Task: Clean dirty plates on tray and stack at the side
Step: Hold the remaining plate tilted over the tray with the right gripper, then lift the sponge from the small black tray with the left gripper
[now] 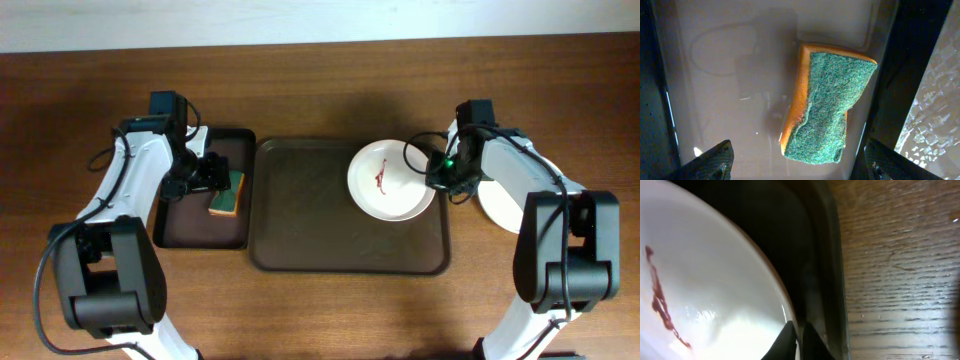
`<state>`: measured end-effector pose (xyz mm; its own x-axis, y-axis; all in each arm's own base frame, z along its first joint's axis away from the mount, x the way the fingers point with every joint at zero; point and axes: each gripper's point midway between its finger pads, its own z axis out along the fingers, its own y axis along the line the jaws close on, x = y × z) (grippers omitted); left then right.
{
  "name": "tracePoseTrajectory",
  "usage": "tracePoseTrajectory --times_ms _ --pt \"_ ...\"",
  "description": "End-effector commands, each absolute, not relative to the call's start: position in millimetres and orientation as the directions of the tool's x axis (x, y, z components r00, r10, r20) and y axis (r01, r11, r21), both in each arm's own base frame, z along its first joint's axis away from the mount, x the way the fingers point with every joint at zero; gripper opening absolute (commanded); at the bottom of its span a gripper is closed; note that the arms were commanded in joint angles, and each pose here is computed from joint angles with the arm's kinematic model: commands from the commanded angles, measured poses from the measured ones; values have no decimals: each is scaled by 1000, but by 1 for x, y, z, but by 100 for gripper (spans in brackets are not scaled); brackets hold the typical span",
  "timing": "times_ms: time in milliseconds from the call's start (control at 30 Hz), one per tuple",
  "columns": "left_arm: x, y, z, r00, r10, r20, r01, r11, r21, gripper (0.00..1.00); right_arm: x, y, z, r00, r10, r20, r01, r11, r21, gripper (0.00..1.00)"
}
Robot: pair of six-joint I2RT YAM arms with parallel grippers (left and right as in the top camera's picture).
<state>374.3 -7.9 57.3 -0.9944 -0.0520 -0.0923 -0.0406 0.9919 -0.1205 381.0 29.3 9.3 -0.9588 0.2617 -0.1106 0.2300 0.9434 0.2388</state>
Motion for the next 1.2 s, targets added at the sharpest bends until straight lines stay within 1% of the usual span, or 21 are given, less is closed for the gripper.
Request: tracePoseTrajectory --times_ms 0,133,233,333,400,433,467,667,767,900,1167 --pt "379 -7 74 -989 -38 -141 -22 993 -115 82 382 38 10 -966 236 -108 206 950 234 4" --pt "379 -7 74 -989 -38 -140 -22 993 -115 82 373 88 12 -988 123 -95 93 957 274 4" --pt "377 -7 71 -990 -37 -132 -22 993 -115 82 364 129 13 -993 82 -87 54 957 286 4" --pt "371 -7 61 -992 -37 -117 -24 993 -115 77 360 147 13 -995 44 -93 16 957 290 4" --pt "372 -9 52 -991 -34 -132 -19 993 -118 64 359 148 13 -995 41 -93 13 957 290 4" --pt "374 -13 50 -989 -29 -144 -10 991 -134 60 359 148 13 -995 41 -93 13 957 290 4" --pt "376 -17 47 -987 -24 -157 -1 989 -145 59 359 148 13 -995 40 -92 12 957 290 4" --pt "383 -40 46 -979 37 -198 66 988 -143 61 358 148 13 -995 40 -90 13 957 289 4" --pt "385 -51 47 -975 65 -211 95 986 -138 58 358 148 13 -995 41 -90 13 957 289 4" --pt "385 -52 47 -975 67 -210 98 985 -139 56 358 148 13 -995 40 -90 13 957 289 4" --pt "377 -50 38 -980 69 -187 94 987 -132 56 358 148 13 -995 40 -90 13 957 289 5"
